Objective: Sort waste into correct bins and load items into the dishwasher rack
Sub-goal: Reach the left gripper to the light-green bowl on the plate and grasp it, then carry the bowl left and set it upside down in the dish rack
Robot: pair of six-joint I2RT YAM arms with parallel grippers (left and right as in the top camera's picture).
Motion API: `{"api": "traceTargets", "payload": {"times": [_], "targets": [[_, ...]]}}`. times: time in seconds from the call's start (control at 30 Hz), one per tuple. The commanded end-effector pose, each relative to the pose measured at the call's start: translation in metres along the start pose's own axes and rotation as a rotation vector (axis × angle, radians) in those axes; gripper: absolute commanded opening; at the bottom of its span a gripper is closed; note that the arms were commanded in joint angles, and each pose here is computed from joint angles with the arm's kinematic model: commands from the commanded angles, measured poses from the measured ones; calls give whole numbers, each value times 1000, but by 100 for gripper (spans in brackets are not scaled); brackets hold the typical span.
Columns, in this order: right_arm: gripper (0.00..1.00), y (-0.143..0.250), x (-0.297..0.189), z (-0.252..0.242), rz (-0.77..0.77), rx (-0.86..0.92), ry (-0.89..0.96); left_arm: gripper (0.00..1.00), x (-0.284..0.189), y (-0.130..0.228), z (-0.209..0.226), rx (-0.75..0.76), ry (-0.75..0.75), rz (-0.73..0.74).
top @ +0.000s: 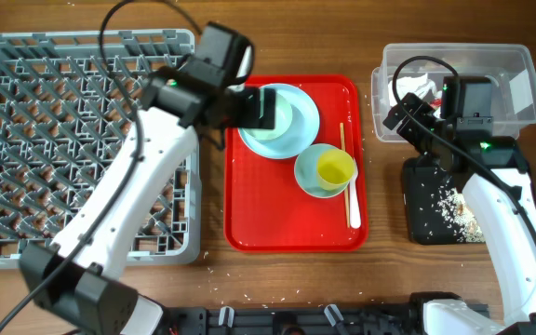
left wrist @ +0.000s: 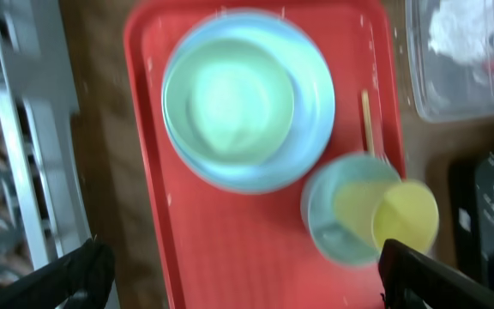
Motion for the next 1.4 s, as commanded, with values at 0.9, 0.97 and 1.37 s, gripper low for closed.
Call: {"api": "traceTargets", "payload": {"times": [0.9, 0.97, 1.37], "targets": [[100, -1, 1, -2, -6, 9, 10, 24, 192, 31, -58, 209, -162, 51], [100, -1, 1, -2, -6, 10, 10, 18, 192, 30, -58, 209, -160, 47], [100, -1, 1, -2, -6, 9, 9, 4, 137, 11, -70, 193, -80, -27]]}}
Point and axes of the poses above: each gripper's point midway between its finger pads, its own x axis out along the fingers, its own z axis along the line the jaws close on, y = z × x, the point moved 6 cm from there along -x, back along the fingers, and after that the axes turned 3 degrees about -x, right-handed, at the moved point
